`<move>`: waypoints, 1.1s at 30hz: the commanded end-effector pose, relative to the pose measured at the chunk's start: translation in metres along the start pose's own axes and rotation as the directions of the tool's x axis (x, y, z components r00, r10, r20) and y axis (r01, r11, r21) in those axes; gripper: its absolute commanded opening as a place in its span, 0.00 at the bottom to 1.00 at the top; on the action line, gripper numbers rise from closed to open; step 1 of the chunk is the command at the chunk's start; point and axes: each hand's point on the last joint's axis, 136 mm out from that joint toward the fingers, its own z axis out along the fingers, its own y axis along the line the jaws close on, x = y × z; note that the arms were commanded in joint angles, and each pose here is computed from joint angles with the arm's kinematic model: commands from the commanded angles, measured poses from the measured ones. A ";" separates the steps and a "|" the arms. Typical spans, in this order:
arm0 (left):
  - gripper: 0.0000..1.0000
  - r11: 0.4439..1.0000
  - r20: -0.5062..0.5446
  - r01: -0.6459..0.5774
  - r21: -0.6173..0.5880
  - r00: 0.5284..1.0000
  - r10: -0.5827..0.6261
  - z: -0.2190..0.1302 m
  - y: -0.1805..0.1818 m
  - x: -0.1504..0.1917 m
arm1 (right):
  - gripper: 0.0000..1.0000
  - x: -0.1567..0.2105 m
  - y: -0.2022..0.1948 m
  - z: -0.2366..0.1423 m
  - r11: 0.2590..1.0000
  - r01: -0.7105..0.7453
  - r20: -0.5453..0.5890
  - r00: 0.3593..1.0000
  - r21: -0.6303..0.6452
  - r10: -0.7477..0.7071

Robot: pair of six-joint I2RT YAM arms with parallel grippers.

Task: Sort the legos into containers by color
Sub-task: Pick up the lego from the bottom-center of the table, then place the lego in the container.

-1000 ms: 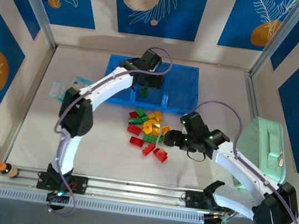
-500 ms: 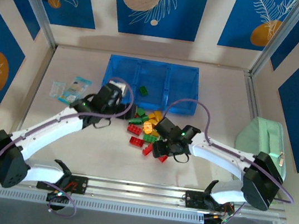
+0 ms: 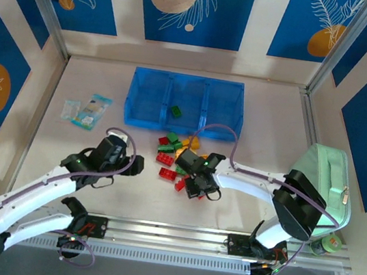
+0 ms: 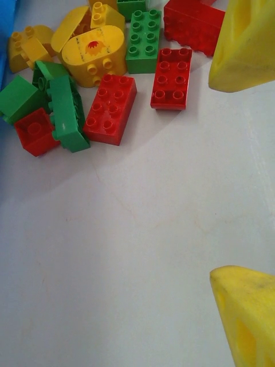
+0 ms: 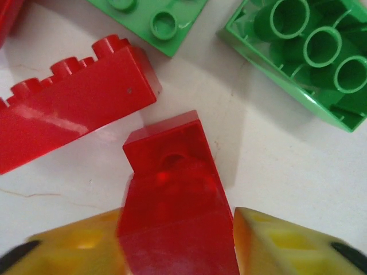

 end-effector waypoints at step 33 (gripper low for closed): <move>0.76 0.980 -0.027 -0.180 0.080 0.983 0.182 -0.005 -0.065 0.046 | 0.72 -0.252 -0.190 -0.066 0.900 -0.435 0.261 0.866 -0.029 0.427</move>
